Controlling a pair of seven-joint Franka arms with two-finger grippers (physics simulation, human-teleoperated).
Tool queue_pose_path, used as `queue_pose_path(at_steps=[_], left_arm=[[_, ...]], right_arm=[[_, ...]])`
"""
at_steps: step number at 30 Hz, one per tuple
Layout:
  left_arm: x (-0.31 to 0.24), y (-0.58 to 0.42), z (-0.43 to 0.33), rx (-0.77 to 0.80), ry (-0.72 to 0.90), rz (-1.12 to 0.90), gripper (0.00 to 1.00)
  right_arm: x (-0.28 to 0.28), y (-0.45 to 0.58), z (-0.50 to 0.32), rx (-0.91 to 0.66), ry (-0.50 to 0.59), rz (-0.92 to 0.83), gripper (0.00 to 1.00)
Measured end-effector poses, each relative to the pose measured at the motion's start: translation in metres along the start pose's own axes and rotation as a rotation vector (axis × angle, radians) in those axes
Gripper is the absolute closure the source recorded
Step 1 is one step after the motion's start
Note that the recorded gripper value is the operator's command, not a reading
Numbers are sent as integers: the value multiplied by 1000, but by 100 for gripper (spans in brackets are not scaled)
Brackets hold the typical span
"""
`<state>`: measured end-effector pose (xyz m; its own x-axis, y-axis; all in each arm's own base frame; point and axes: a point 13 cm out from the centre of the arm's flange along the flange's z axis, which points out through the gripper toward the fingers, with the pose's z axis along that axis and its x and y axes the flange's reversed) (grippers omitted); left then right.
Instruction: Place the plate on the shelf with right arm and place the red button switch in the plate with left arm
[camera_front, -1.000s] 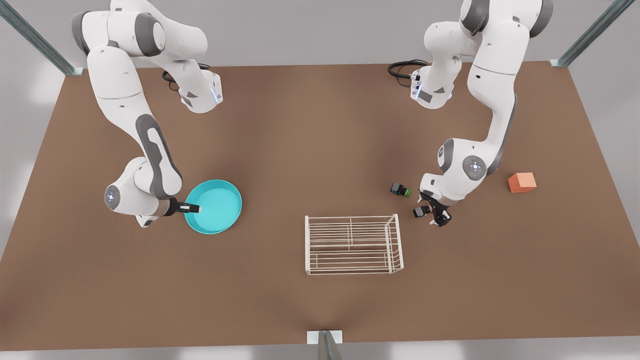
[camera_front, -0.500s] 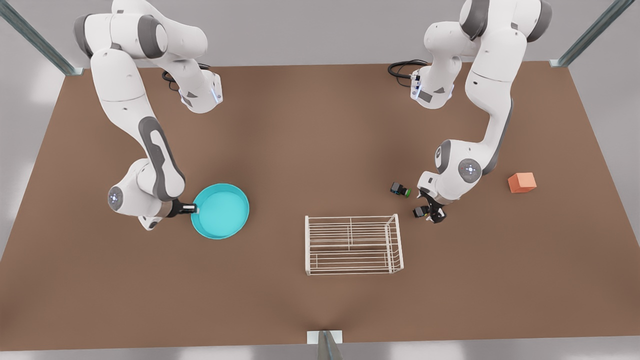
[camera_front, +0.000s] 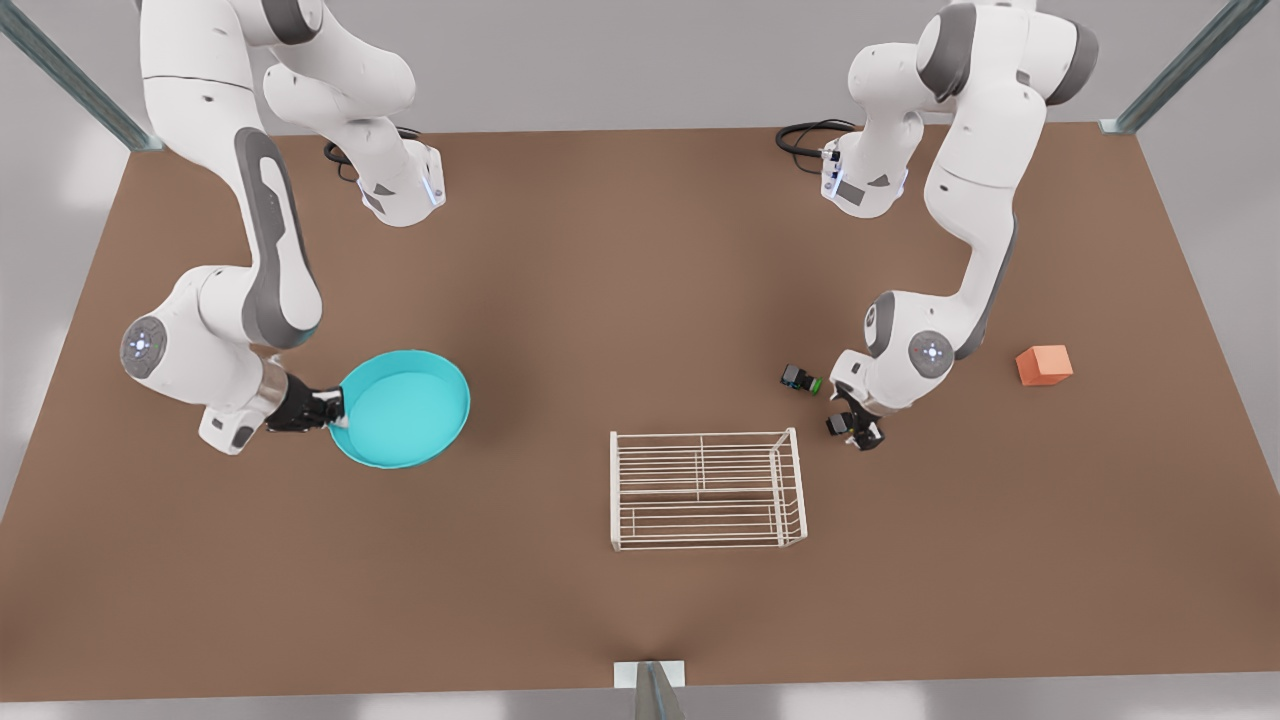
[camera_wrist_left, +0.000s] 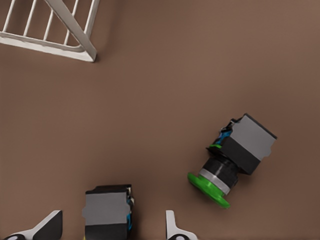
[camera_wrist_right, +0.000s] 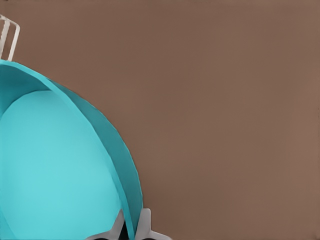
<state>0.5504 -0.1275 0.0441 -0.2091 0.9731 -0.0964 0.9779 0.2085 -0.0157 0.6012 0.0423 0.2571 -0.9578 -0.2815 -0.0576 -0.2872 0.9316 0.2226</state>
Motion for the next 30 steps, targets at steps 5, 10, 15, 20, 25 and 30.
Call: queue_pose_path(at_steps=[5, 10, 15, 20, 25, 30], left_arm=[[-1, 11, 3, -12, -5, 4, 0], [9, 16, 3, -19, 3, 2, 0], [15, 12, 6, -11, 12, 11, 0], [18, 7, 8, -4, 17, 20, 18], [15, 6, 6, -6, 17, 30, 33], [16, 5, 6, -2, 19, 33, 32]], right_arm=[[-46, 78, -24, 32, 21, -113, 80], [-78, 191, -31, 41, 35, -165, 80], [-109, 263, -13, 60, 58, -107, 79], [-126, 319, 33, 88, 74, 3, 79], [-138, 344, 82, 109, 36, 139, 79], [-150, 412, 120, 76, -77, 224, 79]])
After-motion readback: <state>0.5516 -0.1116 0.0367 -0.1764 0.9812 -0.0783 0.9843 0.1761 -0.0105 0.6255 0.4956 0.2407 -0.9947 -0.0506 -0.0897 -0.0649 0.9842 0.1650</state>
